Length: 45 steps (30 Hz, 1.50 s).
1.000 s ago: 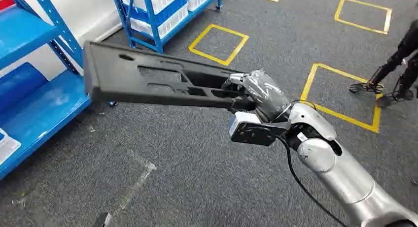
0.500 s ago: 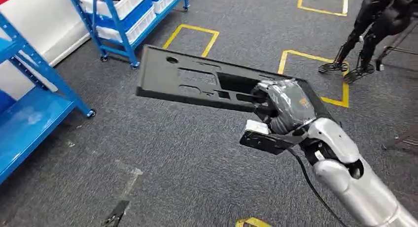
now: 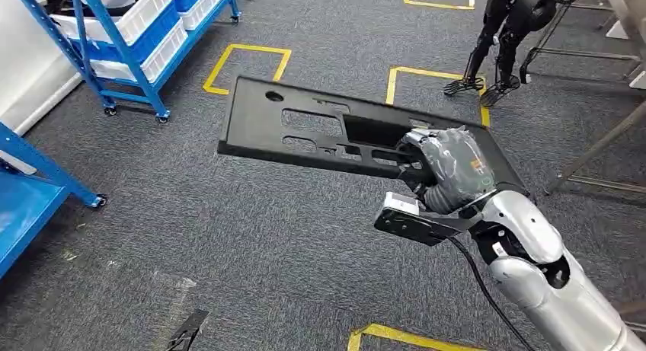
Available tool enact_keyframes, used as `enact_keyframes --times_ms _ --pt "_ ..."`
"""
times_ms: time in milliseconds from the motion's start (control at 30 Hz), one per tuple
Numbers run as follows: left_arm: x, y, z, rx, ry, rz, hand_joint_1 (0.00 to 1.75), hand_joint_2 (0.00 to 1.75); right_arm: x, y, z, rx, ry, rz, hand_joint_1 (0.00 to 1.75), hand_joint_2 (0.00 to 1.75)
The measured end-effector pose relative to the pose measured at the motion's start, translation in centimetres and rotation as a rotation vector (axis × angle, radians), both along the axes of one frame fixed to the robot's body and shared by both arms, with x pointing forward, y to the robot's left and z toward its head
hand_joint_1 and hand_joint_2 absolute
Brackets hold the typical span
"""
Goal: Take the parts from the cabinet and place them on the table.
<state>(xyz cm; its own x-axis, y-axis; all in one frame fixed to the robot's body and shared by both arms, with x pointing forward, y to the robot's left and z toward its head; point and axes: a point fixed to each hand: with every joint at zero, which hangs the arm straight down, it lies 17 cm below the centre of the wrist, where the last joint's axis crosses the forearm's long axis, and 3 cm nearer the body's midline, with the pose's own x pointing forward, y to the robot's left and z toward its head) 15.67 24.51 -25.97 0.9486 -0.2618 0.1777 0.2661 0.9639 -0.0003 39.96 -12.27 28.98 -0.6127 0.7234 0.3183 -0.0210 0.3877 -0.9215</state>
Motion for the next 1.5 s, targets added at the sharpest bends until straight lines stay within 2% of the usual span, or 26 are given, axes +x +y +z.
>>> enact_keyframes --times_ms 67,200,367,567,700,1000,1333,1500 --pt "0.1 -0.4 0.1 -0.004 0.0 -0.016 0.0 1.75 0.4 -0.8 0.1 -0.037 -0.034 -0.042 1.75 1.75" --pt "-1.0 -0.6 -0.1 0.002 0.022 -0.068 0.0 1.75 1.8 -4.0 0.0 -0.213 -0.185 -0.224 1.75 1.75" --pt "-1.9 -1.8 -0.2 0.01 0.053 -0.168 0.0 1.75 1.9 -8.0 -1.5 -0.374 -0.295 -0.378 1.75 1.75" --pt "-0.9 -3.0 0.4 0.025 0.058 -0.278 0.0 1.75 1.3 -12.1 -3.8 -0.424 -0.265 -0.467 1.75 1.75" --pt "0.0 -3.8 0.7 0.029 0.04 -0.319 0.0 1.75 2.4 -15.8 -3.0 -0.403 -0.242 -0.54 1.75 1.75" --pt "2.3 -6.0 1.6 0.03 -0.011 -0.392 0.0 1.75 3.0 -20.9 -2.1 -0.42 -0.225 -0.655 1.75 1.75" --pt "2.7 -8.1 2.1 0.011 -0.034 -0.427 0.0 1.75 2.4 -21.8 -0.9 -0.429 -0.243 -0.693 1.75 1.75" --pt "2.7 -7.7 1.9 0.019 -0.049 -0.422 0.0 1.75 2.1 -21.2 -0.4 -0.429 -0.272 -0.691 1.75 1.75"
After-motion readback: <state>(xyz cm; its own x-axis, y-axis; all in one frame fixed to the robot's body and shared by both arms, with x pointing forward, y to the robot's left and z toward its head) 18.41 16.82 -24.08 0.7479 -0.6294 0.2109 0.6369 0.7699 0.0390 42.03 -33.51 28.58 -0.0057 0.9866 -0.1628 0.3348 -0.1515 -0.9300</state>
